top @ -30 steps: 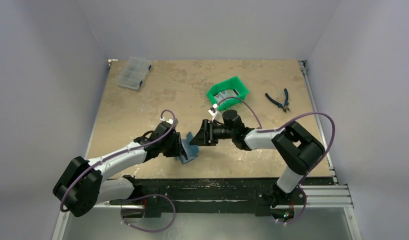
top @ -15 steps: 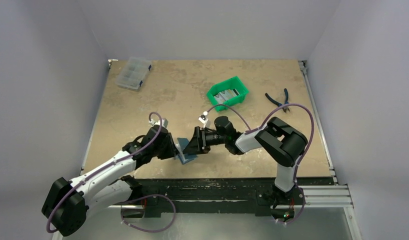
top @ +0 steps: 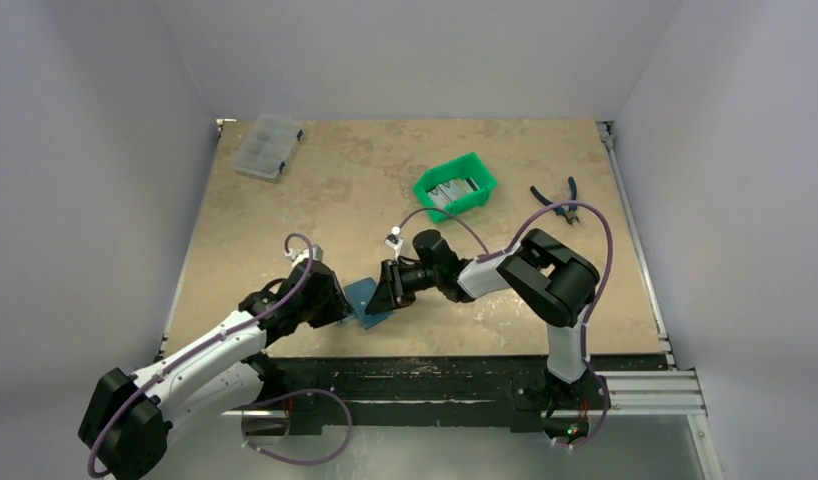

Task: Put the credit cards into the card holder
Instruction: Close the card holder at the center of the board.

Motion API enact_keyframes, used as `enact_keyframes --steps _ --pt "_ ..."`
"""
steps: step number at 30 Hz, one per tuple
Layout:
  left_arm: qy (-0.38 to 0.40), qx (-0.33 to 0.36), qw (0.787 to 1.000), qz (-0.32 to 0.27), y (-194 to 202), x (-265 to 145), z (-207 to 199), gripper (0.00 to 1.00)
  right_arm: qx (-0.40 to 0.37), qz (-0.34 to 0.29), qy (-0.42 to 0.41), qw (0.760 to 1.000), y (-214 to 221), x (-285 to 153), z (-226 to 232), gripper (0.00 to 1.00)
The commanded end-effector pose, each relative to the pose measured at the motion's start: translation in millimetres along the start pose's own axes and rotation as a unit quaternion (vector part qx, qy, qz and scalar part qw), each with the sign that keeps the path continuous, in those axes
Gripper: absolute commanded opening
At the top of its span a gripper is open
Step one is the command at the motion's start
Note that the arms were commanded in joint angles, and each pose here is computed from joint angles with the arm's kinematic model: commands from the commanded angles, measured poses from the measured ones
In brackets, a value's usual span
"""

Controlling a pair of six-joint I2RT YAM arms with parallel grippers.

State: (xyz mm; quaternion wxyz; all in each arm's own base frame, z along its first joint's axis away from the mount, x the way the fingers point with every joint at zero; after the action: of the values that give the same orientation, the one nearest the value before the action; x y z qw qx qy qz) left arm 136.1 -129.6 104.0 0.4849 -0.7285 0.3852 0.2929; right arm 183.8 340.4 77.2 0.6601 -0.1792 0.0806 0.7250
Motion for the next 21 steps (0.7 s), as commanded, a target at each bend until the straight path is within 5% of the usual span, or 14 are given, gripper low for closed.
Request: enact_keyframes --steps 1,9,18,21 --pt "0.004 -0.015 1.0 -0.01 -8 -9 -7 0.44 -0.041 0.0 0.061 0.997 -4 5 -17 0.33" --pt "-0.044 -0.029 0.997 0.049 -6 -10 -9 0.47 -0.07 0.003 0.116 0.991 -5 7 -30 0.18" --pt "-0.05 -0.057 0.996 0.036 -12 -28 -10 0.58 -0.076 0.013 0.129 0.989 -1 13 -37 0.1" --pt "-0.052 -0.057 0.996 0.036 -11 -26 -10 0.53 -0.077 0.013 0.132 0.988 -1 14 -38 0.1"
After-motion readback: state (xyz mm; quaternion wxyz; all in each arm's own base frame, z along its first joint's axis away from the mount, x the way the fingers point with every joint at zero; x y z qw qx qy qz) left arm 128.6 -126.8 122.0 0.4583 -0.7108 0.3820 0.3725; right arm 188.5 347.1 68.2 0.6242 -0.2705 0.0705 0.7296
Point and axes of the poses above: each gripper's point midway between its finger pads, its own x axis out along the fingers, its own z axis along the line the jaws close on, y = z × x, the point moved 7 cm from there along -x, back along the fingers, and after that the axes turned 9 degrees about x, right-handed, at the moved point
